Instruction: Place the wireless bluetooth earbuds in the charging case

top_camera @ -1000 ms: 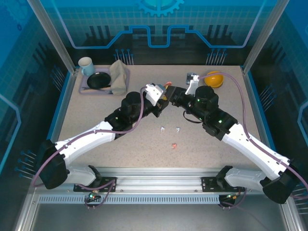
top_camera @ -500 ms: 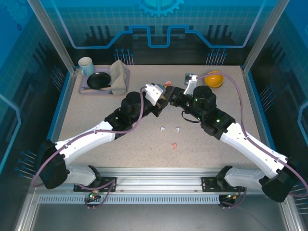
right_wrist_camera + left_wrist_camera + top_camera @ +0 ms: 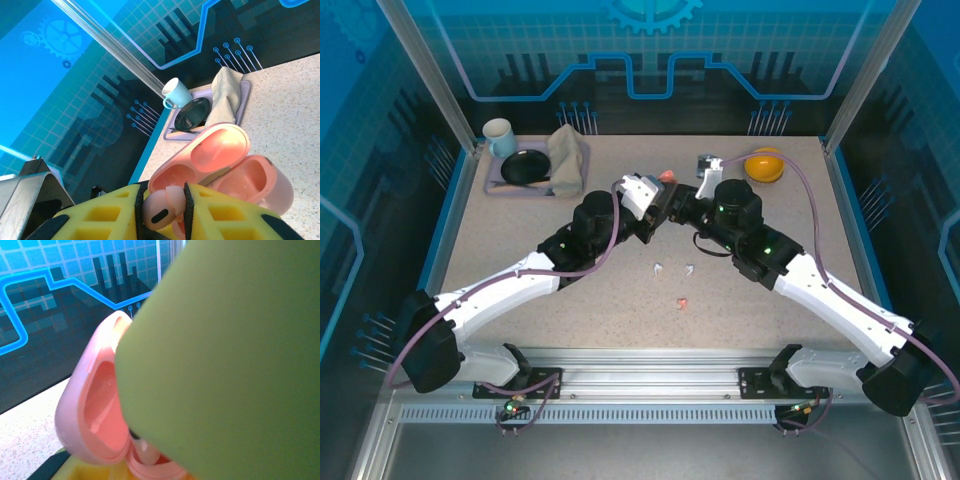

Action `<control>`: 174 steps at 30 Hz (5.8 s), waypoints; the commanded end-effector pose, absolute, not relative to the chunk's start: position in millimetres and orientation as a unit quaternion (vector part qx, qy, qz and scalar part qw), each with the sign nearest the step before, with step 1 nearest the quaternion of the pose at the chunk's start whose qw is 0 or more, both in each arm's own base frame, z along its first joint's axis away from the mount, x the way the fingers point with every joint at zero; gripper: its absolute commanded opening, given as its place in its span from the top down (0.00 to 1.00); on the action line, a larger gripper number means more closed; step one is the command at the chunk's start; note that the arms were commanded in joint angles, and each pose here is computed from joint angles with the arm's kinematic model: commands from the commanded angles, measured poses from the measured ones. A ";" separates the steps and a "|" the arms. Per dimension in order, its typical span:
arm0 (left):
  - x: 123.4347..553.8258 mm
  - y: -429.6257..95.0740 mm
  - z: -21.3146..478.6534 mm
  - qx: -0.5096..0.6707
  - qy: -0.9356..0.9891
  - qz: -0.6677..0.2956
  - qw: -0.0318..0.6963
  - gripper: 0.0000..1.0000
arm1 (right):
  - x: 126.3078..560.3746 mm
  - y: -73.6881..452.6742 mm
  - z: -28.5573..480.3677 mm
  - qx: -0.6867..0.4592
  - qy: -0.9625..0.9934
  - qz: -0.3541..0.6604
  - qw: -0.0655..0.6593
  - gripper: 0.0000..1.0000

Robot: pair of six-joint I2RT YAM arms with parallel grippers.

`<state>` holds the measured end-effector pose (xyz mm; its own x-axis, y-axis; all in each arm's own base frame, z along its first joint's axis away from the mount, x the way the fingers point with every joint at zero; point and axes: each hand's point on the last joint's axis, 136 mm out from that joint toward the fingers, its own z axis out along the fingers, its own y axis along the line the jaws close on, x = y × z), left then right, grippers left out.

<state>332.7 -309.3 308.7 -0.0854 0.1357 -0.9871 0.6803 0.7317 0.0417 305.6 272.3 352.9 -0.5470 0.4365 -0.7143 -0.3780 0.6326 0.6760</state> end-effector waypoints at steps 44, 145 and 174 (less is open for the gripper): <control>337.0 -284.4 324.3 0.226 0.699 -0.233 0.638 1.00 | 279.3 201.2 348.2 0.090 0.811 0.352 0.458 0.27; 334.1 -228.4 303.0 0.182 0.726 -0.210 0.629 1.00 | 197.1 190.0 3.1 0.076 0.994 -0.059 0.058 0.61; 336.1 -231.6 309.7 0.187 0.722 -0.210 0.632 1.00 | 193.0 185.2 6.8 0.051 0.995 -0.074 0.051 0.71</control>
<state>333.2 -229.4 286.1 -0.1664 0.0408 -0.9852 0.5265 0.8485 -0.0538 213.0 213.7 13.0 -0.9755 0.1134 -0.1886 0.1186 0.9928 -0.0165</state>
